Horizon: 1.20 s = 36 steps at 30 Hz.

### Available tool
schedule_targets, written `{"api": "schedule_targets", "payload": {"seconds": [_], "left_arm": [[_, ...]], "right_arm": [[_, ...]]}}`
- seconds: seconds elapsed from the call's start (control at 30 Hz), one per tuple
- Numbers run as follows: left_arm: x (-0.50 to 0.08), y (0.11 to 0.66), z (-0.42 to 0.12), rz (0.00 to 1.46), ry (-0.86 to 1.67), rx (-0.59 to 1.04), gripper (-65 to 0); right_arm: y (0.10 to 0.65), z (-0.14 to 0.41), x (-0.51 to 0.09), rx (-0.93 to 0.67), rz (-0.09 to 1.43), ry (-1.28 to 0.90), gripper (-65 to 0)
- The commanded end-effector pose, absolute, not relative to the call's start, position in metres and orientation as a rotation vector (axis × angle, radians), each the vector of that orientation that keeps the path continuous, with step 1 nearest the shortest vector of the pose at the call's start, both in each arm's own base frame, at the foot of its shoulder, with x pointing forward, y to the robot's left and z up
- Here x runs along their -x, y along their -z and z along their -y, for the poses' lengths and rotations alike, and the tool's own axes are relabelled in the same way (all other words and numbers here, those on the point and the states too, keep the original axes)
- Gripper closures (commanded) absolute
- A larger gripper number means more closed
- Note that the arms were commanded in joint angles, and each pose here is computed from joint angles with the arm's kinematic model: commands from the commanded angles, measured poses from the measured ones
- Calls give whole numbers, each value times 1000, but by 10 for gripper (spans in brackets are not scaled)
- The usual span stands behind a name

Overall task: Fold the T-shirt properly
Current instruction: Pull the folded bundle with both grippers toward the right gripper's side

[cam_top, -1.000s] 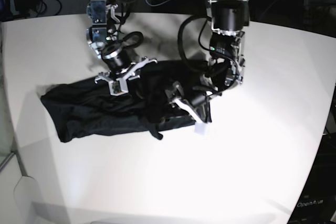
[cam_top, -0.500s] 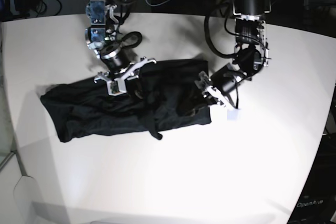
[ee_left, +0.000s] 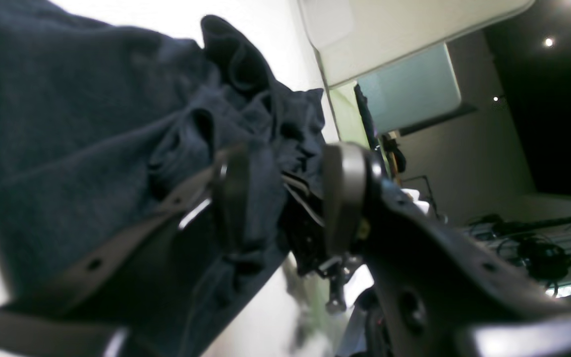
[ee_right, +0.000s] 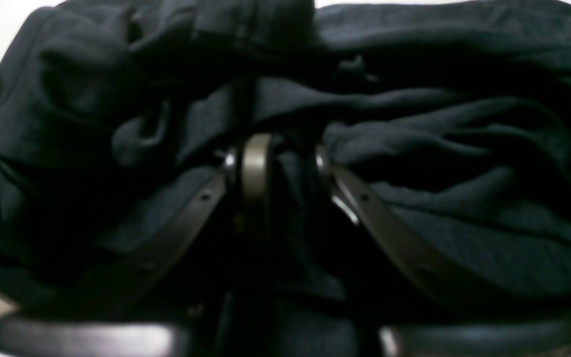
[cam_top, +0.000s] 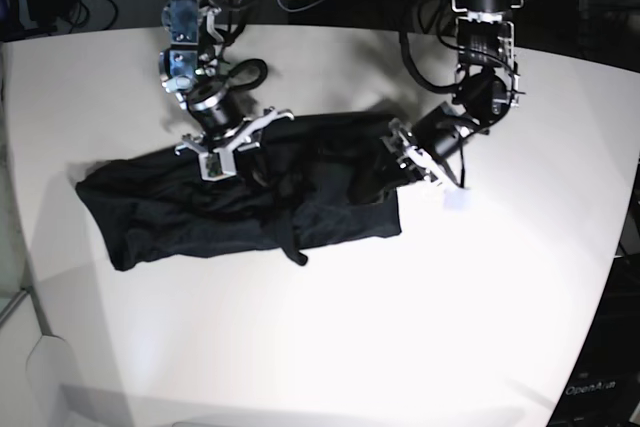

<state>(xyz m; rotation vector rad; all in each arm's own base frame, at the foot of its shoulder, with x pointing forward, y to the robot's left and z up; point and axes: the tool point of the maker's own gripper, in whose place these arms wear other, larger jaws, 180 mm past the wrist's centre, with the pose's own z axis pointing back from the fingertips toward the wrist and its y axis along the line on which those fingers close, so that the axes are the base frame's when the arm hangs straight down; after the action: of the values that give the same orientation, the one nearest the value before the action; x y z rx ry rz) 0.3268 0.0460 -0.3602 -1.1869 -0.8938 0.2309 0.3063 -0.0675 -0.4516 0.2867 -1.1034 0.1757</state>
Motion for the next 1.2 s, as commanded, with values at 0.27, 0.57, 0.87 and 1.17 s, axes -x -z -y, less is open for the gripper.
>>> {"api": "schedule_targets", "payload": {"seconds": [0.27,0.57,0.87,1.17], "left_arm": [[-339,347,-69,988,-274,1171,-238],[-347,399,-29,809,-293,1139,-238],[-351,380,25,773,-205,1234,-238],[-356,324,20,936,-127,1281,-238]], "right_arm": [[515,109,-250,-106,742,-216,-132],[515,100,-250,-123,743,-208,-132],[515,100,-250,-123,743,-208,-132],[516,100,-250,-124,741,-208,-132]]}}
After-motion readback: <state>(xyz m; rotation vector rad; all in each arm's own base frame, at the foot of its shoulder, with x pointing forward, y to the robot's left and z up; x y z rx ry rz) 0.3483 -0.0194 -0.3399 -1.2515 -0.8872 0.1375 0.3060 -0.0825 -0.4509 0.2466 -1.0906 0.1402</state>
